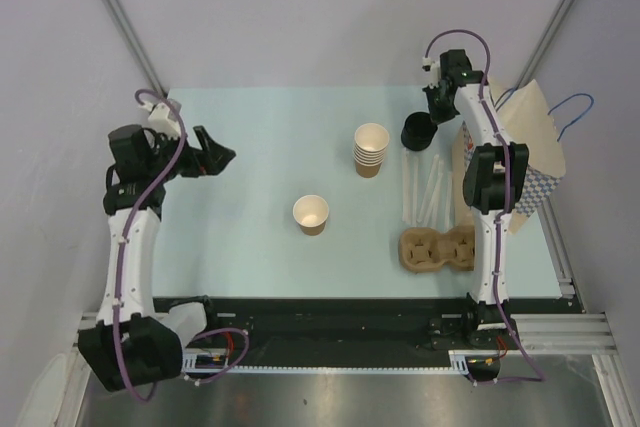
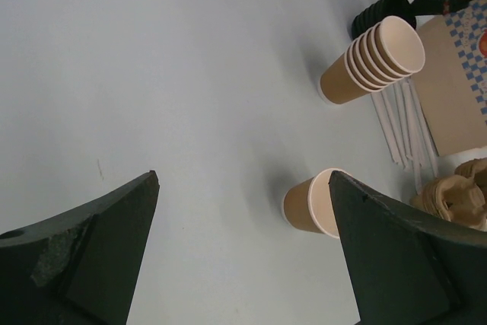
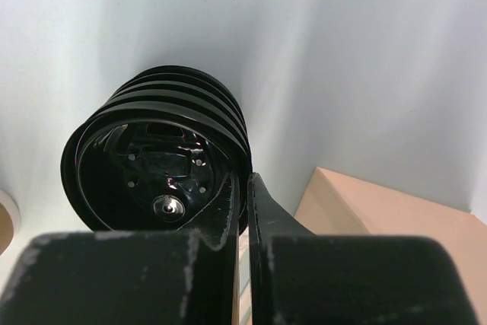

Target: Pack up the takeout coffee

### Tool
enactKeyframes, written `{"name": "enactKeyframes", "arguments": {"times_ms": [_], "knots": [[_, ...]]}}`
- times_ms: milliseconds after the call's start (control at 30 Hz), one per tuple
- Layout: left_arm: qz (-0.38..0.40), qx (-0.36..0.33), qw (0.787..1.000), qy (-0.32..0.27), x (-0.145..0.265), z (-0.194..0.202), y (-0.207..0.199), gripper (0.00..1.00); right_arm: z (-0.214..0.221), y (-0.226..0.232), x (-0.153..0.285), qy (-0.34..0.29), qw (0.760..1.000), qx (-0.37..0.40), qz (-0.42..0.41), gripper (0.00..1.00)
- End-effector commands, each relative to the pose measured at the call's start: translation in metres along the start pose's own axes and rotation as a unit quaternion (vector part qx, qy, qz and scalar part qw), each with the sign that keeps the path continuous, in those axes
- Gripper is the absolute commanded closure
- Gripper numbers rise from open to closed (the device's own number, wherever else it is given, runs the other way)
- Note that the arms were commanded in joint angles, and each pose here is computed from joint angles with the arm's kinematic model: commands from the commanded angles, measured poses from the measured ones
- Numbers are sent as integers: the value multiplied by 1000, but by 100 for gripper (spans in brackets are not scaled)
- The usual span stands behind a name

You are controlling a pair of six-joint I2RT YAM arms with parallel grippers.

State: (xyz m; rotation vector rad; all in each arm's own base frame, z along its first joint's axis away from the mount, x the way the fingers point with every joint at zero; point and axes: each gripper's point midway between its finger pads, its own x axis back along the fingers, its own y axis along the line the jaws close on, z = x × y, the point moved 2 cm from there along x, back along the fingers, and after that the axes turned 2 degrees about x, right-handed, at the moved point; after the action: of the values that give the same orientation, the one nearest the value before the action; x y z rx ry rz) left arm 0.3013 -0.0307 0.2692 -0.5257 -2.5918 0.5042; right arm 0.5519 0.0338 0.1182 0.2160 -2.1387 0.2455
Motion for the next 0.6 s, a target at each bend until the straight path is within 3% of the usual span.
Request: {"name": "enactKeyframes", "arguments": {"times_ms": [0, 133, 233, 333, 567], "knots": [[43, -67, 996, -35, -20, -43, -32, 1, -35, -3, 42, -68, 998, 0, 0, 100], [85, -91, 991, -40, -58, -68, -60, 0, -36, -3, 46, -71, 997, -2, -5, 100], [134, -122, 983, -23, -98, -69, -101, 1, -34, -3, 45, -65, 998, -2, -4, 100], [164, -153, 974, -42, -124, -83, -136, 1, -33, -7, 46, -64, 998, -10, -3, 100], [193, -150, 968, -58, -217, -97, -187, 2, -39, -8, 55, -78, 996, -38, -11, 100]]}}
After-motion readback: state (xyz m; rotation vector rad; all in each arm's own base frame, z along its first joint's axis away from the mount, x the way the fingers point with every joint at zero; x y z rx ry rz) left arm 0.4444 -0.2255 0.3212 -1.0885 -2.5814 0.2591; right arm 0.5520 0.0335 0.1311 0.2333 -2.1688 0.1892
